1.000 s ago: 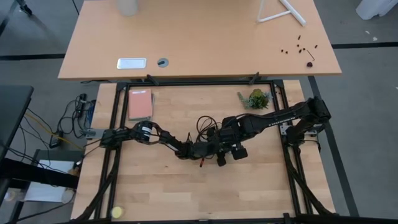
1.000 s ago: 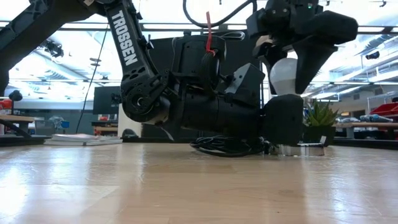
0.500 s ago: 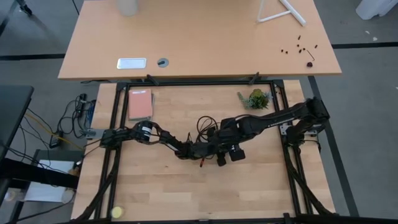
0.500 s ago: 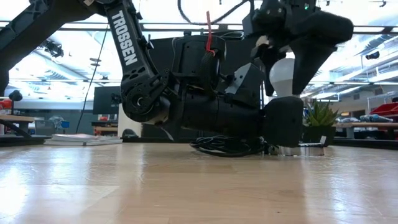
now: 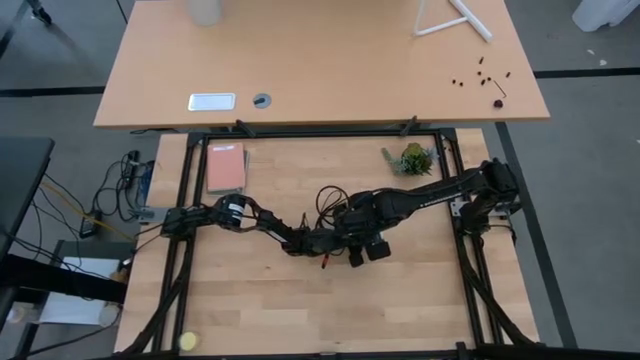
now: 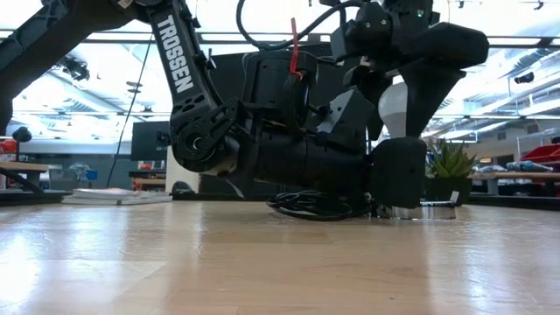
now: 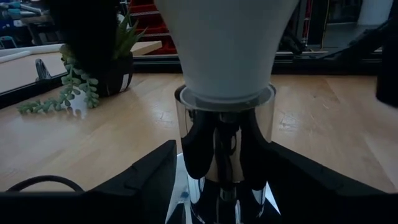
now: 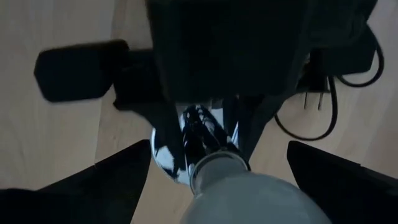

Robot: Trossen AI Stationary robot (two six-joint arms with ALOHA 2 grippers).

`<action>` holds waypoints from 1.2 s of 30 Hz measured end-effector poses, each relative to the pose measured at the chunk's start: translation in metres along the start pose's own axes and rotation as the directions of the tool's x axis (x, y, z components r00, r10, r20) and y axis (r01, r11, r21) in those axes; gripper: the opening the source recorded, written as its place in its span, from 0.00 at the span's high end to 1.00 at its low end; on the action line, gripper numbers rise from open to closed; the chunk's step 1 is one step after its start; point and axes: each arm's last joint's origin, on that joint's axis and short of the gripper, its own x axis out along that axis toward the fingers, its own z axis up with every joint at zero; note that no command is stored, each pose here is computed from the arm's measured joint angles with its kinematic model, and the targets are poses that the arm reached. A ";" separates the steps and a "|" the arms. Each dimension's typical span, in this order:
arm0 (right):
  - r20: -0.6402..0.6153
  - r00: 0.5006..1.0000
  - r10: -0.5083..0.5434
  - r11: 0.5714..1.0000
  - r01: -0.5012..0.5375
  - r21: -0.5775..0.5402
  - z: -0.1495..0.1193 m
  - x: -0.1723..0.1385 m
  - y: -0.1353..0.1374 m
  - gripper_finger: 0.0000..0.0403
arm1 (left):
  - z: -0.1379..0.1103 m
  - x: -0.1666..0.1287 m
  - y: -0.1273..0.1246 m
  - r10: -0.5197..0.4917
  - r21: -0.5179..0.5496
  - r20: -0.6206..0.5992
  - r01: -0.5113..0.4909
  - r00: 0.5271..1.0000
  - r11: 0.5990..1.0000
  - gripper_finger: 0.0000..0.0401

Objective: Screw lightbulb
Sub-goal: Insert the lightbulb into the lamp

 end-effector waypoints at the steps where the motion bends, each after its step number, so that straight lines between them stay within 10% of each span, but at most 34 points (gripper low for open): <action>1: 0.000 1.000 0.000 1.000 0.000 -0.004 0.000 0.000 0.000 0.05 | 0.000 0.000 0.000 0.000 0.000 -0.001 0.000 1.000 1.000 0.41; 36: -0.066 0.998 0.004 0.971 -0.020 -0.236 -0.007 0.001 -0.003 0.20 | 0.000 -0.001 -0.002 -0.004 0.001 -0.002 0.004 1.000 1.000 0.40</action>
